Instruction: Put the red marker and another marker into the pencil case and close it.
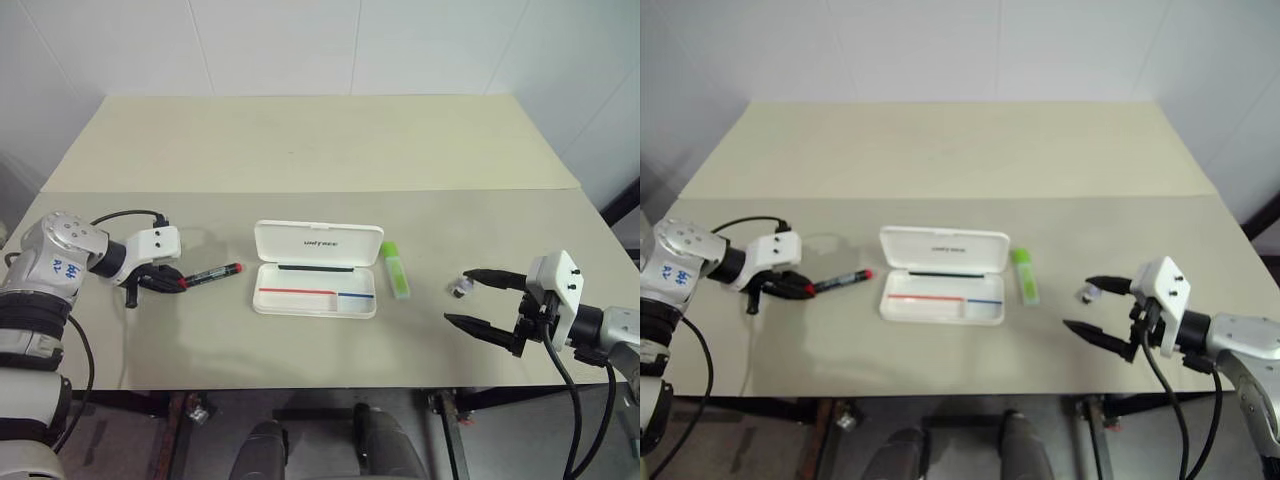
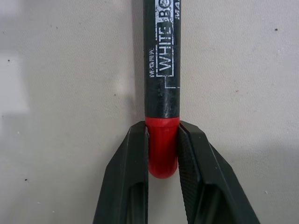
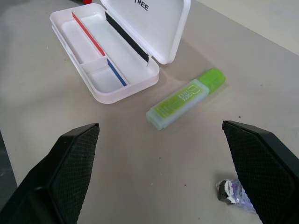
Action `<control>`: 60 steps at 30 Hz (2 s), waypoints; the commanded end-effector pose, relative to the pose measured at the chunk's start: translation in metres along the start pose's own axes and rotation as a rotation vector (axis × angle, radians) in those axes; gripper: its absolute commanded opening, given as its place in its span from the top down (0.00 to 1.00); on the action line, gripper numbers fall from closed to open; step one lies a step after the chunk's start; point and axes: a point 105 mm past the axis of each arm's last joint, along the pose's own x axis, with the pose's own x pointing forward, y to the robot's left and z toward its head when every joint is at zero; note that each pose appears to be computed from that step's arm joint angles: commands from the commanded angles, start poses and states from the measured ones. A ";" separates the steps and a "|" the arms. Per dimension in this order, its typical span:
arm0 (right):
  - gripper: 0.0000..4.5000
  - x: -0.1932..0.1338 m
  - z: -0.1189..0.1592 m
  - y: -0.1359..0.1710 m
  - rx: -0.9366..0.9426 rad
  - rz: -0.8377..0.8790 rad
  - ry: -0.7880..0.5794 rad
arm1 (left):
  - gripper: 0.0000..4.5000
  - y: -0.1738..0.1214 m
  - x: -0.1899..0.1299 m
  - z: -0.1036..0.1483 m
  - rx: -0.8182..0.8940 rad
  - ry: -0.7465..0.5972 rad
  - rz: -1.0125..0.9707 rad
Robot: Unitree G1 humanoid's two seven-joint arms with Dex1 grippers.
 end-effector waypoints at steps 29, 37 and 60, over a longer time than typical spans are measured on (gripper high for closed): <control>0.00 -0.006 0.050 -0.004 -0.170 0.121 -0.221 | 0.88 -0.055 -0.051 0.234 0.474 -0.728 -0.229; 0.00 -0.008 0.048 0.005 -0.179 0.143 -0.242 | 0.88 -0.059 -0.016 0.228 0.509 -0.555 -0.217; 0.00 -0.007 0.031 0.005 -0.142 0.031 -0.186 | 0.88 -0.050 0.041 0.211 0.519 -0.232 -0.083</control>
